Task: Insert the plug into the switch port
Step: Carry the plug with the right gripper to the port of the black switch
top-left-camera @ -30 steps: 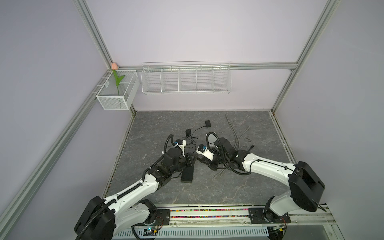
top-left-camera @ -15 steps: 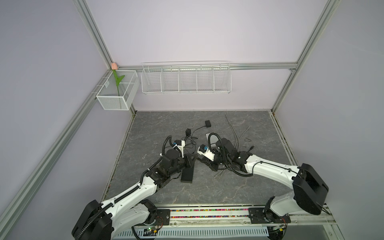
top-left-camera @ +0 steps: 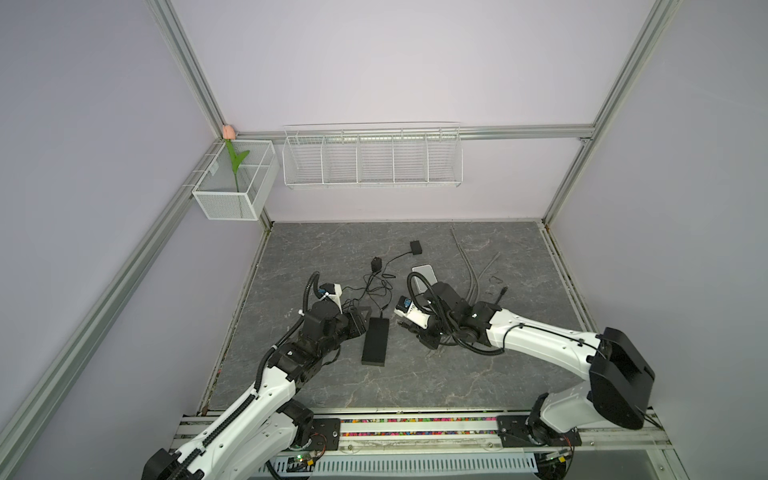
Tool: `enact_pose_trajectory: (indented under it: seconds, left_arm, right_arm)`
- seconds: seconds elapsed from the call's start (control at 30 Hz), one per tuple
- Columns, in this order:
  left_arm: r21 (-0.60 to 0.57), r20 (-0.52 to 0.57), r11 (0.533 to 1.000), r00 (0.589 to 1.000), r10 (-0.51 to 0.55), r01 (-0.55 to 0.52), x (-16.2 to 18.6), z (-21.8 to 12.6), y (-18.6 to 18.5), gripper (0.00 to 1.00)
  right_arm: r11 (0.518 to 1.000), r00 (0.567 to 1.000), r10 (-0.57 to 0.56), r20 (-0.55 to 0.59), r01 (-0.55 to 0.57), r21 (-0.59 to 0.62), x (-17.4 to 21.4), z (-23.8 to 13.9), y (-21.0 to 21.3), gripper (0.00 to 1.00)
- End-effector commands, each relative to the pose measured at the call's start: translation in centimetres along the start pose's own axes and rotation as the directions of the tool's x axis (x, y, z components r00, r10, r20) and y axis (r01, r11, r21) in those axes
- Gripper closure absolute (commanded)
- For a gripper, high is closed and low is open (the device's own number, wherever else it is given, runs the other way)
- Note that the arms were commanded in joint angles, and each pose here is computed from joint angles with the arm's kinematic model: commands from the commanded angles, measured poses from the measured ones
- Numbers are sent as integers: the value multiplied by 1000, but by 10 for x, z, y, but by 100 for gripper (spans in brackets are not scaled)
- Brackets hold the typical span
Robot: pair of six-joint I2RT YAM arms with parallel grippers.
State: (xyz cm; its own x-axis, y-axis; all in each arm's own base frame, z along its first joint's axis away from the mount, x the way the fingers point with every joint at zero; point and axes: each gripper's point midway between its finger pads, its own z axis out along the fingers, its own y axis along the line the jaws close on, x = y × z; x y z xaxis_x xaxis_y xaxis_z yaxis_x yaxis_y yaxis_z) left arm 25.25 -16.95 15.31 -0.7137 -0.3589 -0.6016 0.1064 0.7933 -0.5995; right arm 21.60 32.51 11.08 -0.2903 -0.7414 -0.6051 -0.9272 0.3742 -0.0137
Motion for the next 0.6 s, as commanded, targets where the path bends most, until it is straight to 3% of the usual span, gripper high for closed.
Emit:
enact_pose_trajectory:
  seconds: [0.0, 0.2, 0.57]
  left_arm:
    - [-99, -97, 995, 995, -11, 1, 34, 13, 35, 45]
    - [-110, -100, 994, 994, -37, 26, 47, 18, 48, 49]
    - [-98, -147, 993, 986, -76, 62, 70, 28, 59, 51]
  right_arm:
    - [1000, 989, 18, -145, -18, 1, 28, 11, 10, 94]
    - [998, 967, -27, -255, 12, -60, 47, 33, 35, 93]
    - [990, 949, -95, -300, 60, -124, 43, 60, 60, 94]
